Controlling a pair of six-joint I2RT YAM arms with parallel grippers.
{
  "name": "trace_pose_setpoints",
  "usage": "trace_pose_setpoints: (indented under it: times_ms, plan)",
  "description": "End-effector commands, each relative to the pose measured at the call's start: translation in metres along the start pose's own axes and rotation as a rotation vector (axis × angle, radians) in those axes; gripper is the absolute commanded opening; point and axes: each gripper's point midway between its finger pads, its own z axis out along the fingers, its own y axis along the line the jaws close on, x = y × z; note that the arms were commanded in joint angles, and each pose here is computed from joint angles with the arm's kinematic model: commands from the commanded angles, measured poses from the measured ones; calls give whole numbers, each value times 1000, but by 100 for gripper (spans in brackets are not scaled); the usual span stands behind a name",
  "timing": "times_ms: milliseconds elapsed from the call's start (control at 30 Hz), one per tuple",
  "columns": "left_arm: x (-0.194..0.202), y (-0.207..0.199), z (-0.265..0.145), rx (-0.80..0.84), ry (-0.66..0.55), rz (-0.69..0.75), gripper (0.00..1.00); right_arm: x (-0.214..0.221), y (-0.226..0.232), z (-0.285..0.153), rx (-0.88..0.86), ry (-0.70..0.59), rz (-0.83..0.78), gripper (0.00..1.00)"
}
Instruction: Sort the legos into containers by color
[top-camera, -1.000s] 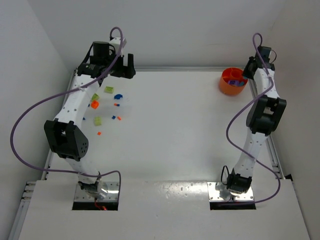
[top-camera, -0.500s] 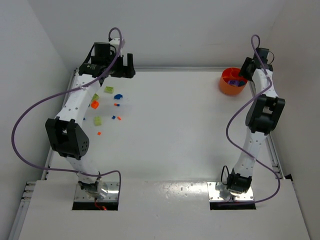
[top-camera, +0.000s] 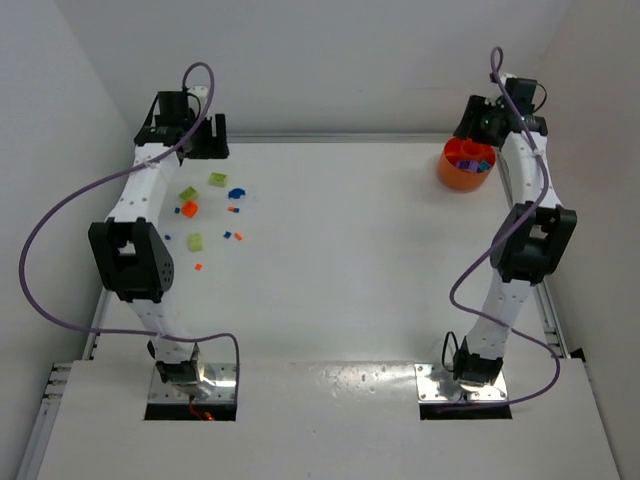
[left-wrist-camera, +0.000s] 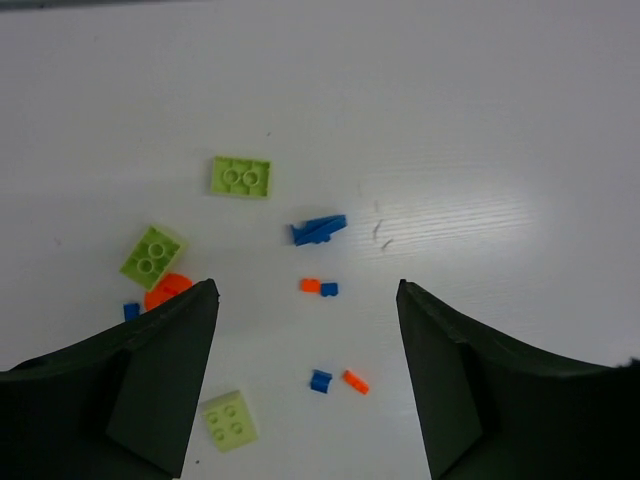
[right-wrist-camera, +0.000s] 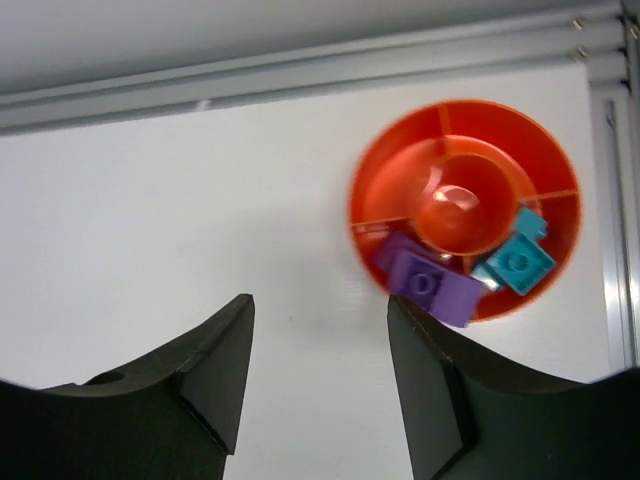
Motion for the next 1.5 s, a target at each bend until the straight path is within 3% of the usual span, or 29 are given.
trace_pose_setpoints:
  times_ms: [0, 200, 500, 1033, 1467]
  plan:
    - [22, 29, 23, -89, 89, 36, 77, -3, 53, -30, -132, -3, -161, 57]
    - [43, 69, 54, -104, 161, 145, 89, 11, 91, -43, -234, 14, -220, 59]
    - [53, 136, 84, -107, 223, 203, 91, 27, 115, -57, -301, 34, -281, 59]
    - [112, 151, 102, -47, 351, 174, 84, 25, 125, -57, -317, 25, -313, 59]
    - [151, 161, 117, -20, 431, 151, 72, 29, 135, -52, -340, 41, -321, 59]
